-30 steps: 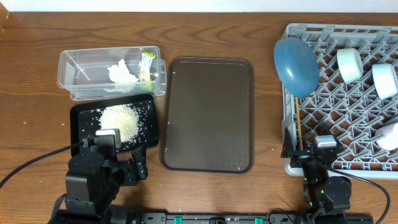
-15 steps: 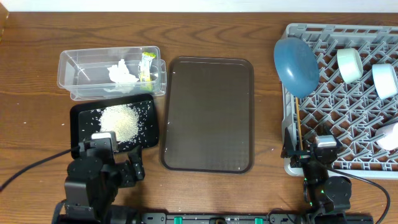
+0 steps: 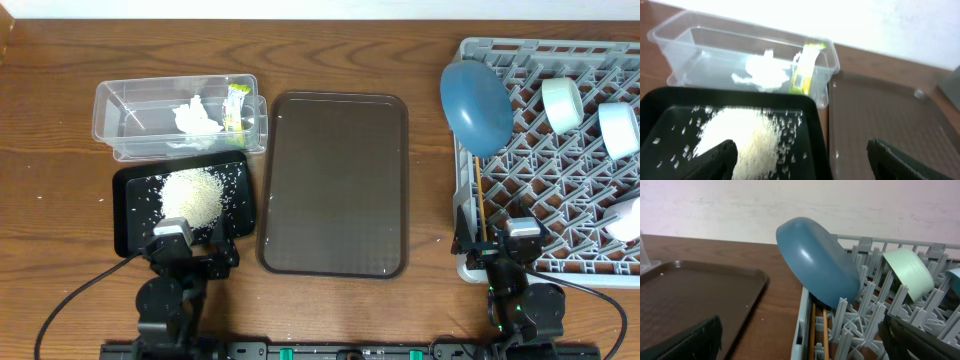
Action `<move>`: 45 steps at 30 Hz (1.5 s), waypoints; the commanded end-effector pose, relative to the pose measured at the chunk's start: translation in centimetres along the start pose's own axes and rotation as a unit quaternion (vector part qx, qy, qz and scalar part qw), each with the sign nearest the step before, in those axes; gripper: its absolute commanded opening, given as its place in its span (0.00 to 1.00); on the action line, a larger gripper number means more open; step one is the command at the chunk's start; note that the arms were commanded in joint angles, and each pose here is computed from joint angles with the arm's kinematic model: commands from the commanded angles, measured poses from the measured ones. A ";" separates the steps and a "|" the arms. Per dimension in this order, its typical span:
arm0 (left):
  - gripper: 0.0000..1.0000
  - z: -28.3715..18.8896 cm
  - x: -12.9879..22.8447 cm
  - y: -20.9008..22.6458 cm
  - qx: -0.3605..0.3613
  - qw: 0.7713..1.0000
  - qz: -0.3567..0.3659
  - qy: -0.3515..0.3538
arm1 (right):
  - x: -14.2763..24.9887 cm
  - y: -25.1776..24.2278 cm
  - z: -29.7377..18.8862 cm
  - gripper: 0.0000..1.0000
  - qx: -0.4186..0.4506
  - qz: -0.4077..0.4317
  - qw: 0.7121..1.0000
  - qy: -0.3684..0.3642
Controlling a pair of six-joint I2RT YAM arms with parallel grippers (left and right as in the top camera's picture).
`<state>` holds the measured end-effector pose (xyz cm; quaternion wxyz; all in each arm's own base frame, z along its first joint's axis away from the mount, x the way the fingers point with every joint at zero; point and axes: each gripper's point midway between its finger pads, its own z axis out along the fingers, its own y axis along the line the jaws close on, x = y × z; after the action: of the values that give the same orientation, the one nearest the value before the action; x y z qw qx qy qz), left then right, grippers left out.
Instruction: Sort waste into correct bins and load items into the dishwasher rack
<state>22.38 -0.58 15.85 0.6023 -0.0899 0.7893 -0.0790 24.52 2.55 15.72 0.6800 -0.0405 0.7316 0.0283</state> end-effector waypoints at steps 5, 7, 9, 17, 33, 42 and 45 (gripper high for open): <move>0.86 1.6 -0.4 -0.6 0.029 0.997 0.029 -0.070 | 0.0 0.5 0.0 0.99 -0.011 -0.007 1.000 -0.001; 0.86 1.9 -0.3 -0.8 0.037 0.995 0.044 -0.080 | 0.0 0.5 0.0 0.99 -0.011 -0.007 1.000 -0.001; 0.86 2.4 0.7 -0.6 0.036 0.996 0.044 -0.071 | 0.0 0.5 0.0 0.99 -0.011 -0.007 1.000 -0.001; 0.86 2.5 1.6 -0.3 0.031 0.997 0.044 -0.053 | 0.0 0.5 0.0 0.99 -0.011 -0.007 1.000 -0.001; 0.86 2.5 1.6 -0.3 0.030 0.997 0.044 -0.052 | 0.0 0.5 0.0 0.99 -0.011 -0.007 1.000 -0.001; 0.86 2.5 1.6 -0.3 0.030 0.997 0.044 -0.052 | 0.0 0.5 0.0 0.99 -0.011 -0.007 1.000 -0.001; 0.86 2.5 1.6 -0.3 0.031 0.997 0.044 -0.052 | 0.0 0.5 0.0 0.99 -0.011 -0.007 1.000 -0.001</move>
<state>24.43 -1.19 15.30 0.6637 -0.0452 0.7430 -0.0733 24.52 2.55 15.71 0.6798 -0.0405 0.7317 0.0283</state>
